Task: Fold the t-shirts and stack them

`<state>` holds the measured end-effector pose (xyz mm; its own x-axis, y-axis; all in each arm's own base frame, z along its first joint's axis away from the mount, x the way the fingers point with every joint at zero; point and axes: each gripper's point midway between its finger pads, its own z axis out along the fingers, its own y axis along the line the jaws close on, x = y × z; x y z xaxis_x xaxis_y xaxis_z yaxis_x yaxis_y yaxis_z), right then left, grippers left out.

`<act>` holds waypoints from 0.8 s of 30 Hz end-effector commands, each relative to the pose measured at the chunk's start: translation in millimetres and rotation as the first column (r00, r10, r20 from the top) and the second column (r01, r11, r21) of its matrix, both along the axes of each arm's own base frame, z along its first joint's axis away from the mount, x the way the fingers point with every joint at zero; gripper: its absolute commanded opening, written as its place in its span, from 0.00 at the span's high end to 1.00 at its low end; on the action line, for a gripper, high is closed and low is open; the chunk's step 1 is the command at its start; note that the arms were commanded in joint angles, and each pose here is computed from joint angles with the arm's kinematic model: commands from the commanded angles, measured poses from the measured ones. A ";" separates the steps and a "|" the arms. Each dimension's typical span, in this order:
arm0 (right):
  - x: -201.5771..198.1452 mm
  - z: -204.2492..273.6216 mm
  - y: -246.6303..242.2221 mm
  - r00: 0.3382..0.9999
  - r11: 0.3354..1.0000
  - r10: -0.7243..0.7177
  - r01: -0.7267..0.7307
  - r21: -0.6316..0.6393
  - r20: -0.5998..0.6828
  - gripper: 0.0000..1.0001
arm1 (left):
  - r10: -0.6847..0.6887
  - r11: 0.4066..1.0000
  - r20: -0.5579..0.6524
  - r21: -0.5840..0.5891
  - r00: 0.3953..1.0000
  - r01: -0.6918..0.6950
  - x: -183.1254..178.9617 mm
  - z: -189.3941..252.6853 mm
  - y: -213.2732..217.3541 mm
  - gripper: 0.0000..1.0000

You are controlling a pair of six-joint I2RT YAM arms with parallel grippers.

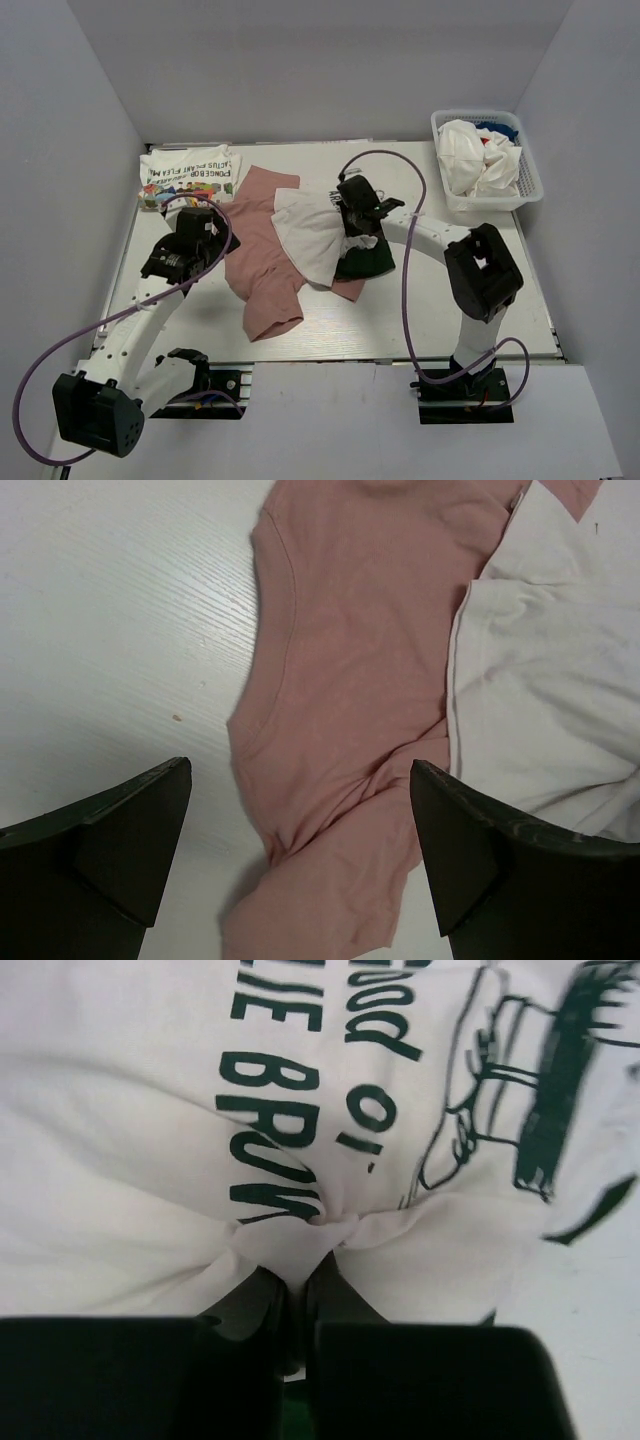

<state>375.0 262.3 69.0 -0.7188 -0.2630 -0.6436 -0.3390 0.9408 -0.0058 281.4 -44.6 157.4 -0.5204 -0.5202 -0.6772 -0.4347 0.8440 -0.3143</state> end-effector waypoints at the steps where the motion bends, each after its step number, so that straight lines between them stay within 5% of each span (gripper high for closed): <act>1: 41.8 97.8 -2.4 0.950 0.984 -0.146 0.112 0.136 0.275 1.00 | 0.038 0.999 0.034 0.001 0.999 -0.038 1.5 16.7 5.8 0.00; 6: 37.0 229.0 -14.1 0.828 0.955 -0.189 0.030 0.296 0.528 1.00 | 0.039 0.999 0.084 -0.015 0.996 -0.038 -1.9 30.3 6.7 0.00; 11: 22.6 359.2 -54.9 0.628 0.926 -0.299 0.008 0.378 0.719 1.00 | 0.046 0.999 0.109 -0.016 0.993 -0.044 -5.4 35.3 9.3 0.00; 17: 51.7 434.5 -127.3 0.393 0.895 -0.443 0.242 0.374 0.806 1.00 | 0.065 0.998 0.124 -0.016 0.990 -0.064 -5.8 38.6 12.4 0.00; 24: 73.0 544.1 -245.5 0.067 0.776 -0.552 0.406 0.482 0.831 1.00 | 0.072 0.997 0.100 -0.001 0.992 -0.073 -5.8 32.6 14.4 0.00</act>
